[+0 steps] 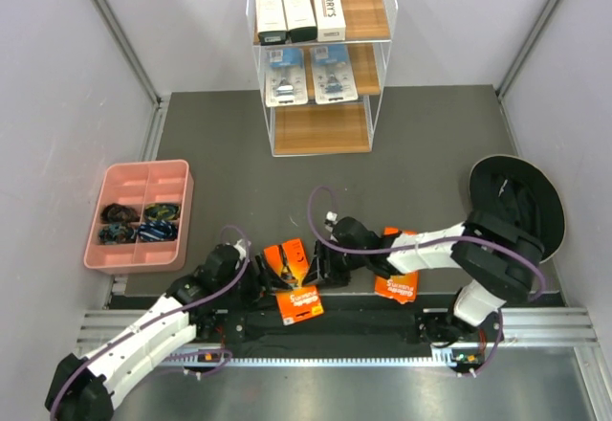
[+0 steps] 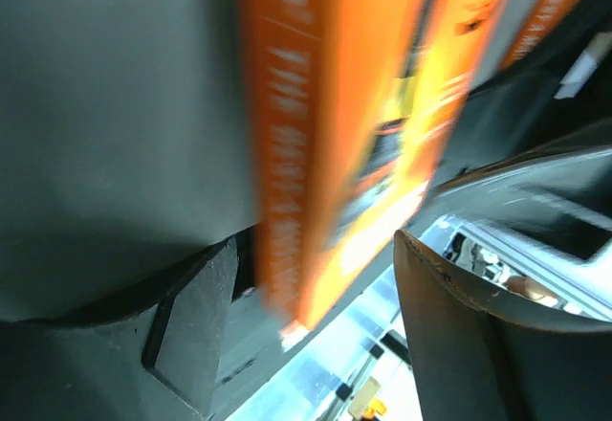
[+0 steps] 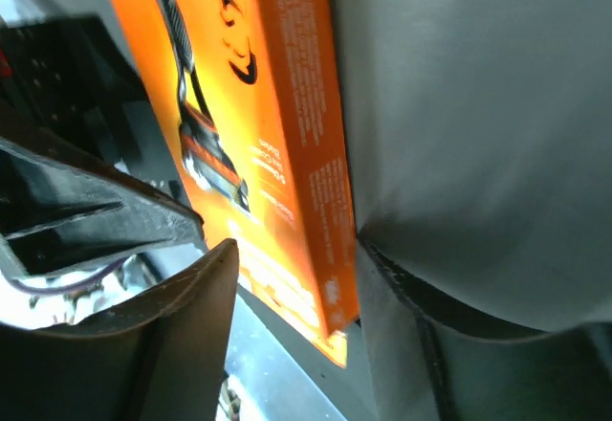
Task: Place and organize the shaving razors onto the shelf
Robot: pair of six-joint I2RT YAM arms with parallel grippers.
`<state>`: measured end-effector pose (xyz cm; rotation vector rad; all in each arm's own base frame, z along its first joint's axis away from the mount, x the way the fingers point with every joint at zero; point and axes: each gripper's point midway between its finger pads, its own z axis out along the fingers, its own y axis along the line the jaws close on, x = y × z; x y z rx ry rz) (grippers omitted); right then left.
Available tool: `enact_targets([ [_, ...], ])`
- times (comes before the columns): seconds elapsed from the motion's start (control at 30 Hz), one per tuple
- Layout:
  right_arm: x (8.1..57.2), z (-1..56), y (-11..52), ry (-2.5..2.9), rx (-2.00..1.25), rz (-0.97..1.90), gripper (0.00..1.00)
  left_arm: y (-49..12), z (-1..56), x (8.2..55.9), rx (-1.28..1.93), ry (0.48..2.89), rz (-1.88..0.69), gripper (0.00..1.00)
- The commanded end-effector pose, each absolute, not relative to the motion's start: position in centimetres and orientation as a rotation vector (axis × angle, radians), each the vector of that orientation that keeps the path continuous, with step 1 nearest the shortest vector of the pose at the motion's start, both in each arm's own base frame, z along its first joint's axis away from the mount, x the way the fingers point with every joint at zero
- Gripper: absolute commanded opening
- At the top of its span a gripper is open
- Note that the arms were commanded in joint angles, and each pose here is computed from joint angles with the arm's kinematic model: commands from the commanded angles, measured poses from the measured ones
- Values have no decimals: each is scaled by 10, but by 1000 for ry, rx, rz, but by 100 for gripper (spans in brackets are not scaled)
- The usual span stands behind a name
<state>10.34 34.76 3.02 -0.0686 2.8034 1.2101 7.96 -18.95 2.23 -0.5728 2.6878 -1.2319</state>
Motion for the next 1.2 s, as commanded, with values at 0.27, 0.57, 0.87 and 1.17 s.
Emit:
enact_targets([
  [0.27, 63, 45, 404, 2710, -258, 1539, 48, -201, 22, 90, -462, 2547, -1362, 40],
  [0.57, 77, 74, 397, 2622, -158, 1516, 53, -199, 38, 94, -385, 2554, -1296, 16],
  [0.87, 108, 129, 374, 2474, -147, 1343, 84, -205, 59, 118, -309, 2498, -1234, 13],
  [1.17, 123, 138, 334, 2425, 3, 1330, 89, -237, 98, 172, -163, 2445, -1180, 14],
])
